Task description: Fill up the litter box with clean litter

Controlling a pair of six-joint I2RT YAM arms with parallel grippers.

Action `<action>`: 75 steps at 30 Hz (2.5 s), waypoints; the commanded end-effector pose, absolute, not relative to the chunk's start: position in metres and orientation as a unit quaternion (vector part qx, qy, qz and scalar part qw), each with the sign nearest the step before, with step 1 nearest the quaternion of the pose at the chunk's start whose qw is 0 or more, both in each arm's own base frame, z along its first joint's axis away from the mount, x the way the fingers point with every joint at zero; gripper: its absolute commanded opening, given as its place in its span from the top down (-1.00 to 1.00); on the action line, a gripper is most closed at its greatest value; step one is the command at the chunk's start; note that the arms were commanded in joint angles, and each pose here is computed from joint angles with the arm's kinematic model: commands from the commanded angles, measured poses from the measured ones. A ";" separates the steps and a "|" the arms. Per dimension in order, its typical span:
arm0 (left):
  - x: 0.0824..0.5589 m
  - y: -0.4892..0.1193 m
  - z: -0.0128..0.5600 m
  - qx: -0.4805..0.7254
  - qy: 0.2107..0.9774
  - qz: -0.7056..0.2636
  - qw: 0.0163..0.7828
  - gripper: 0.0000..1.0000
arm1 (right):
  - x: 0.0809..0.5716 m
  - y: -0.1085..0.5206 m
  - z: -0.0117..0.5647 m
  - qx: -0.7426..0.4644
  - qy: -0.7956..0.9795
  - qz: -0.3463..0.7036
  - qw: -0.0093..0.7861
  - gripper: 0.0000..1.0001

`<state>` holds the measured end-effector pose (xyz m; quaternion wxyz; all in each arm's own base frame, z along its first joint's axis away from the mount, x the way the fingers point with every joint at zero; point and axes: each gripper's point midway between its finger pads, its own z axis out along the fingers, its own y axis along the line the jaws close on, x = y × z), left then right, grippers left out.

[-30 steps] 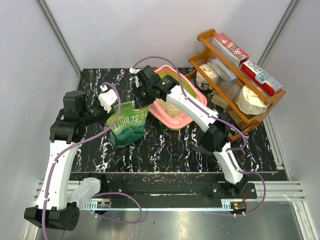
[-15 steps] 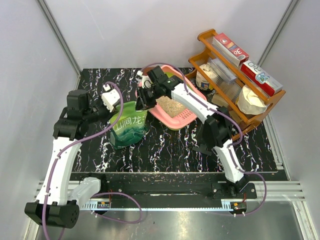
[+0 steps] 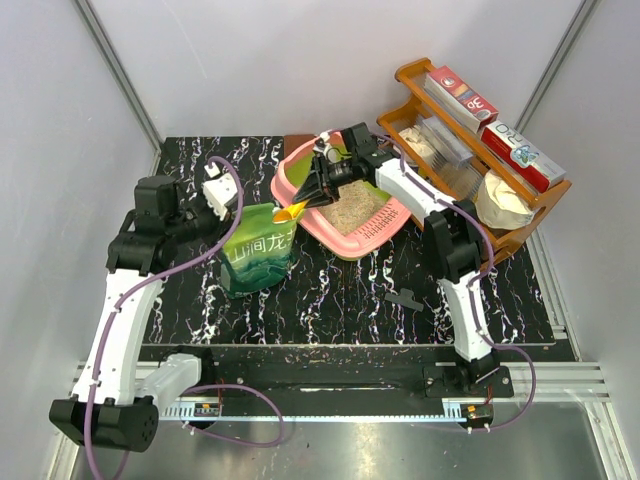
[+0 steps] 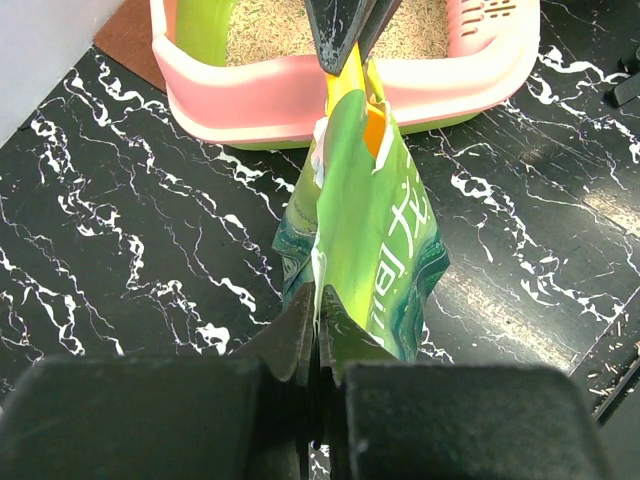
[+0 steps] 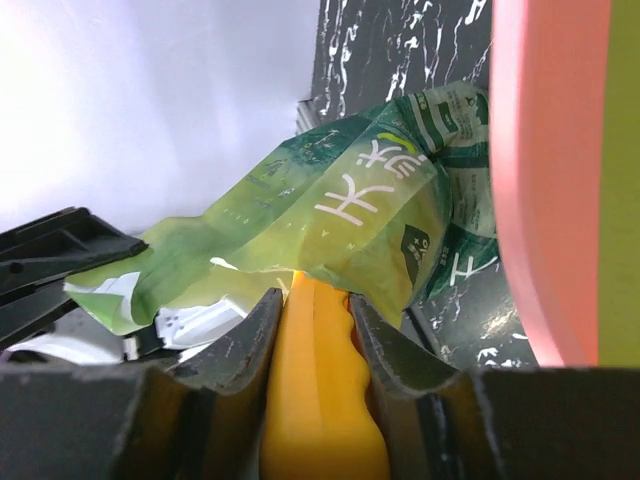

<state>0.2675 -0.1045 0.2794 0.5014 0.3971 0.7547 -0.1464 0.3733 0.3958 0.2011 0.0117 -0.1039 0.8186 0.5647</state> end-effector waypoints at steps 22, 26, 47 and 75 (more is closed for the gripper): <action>0.291 -0.102 0.325 0.370 0.729 -0.126 0.562 1.00 | 0.396 0.346 0.281 -0.011 0.731 0.667 0.146 1.00; 0.292 -0.098 0.327 0.368 0.728 -0.117 0.566 1.00 | 0.398 0.335 0.283 -0.006 0.730 0.669 0.141 1.00; 0.287 -0.105 0.334 0.358 0.723 -0.144 0.573 1.00 | 0.392 0.308 0.301 -0.025 0.741 0.645 0.187 1.00; 0.294 -0.102 0.327 0.352 0.729 -0.136 0.571 1.00 | 0.445 0.231 0.294 0.059 0.747 0.611 0.254 1.00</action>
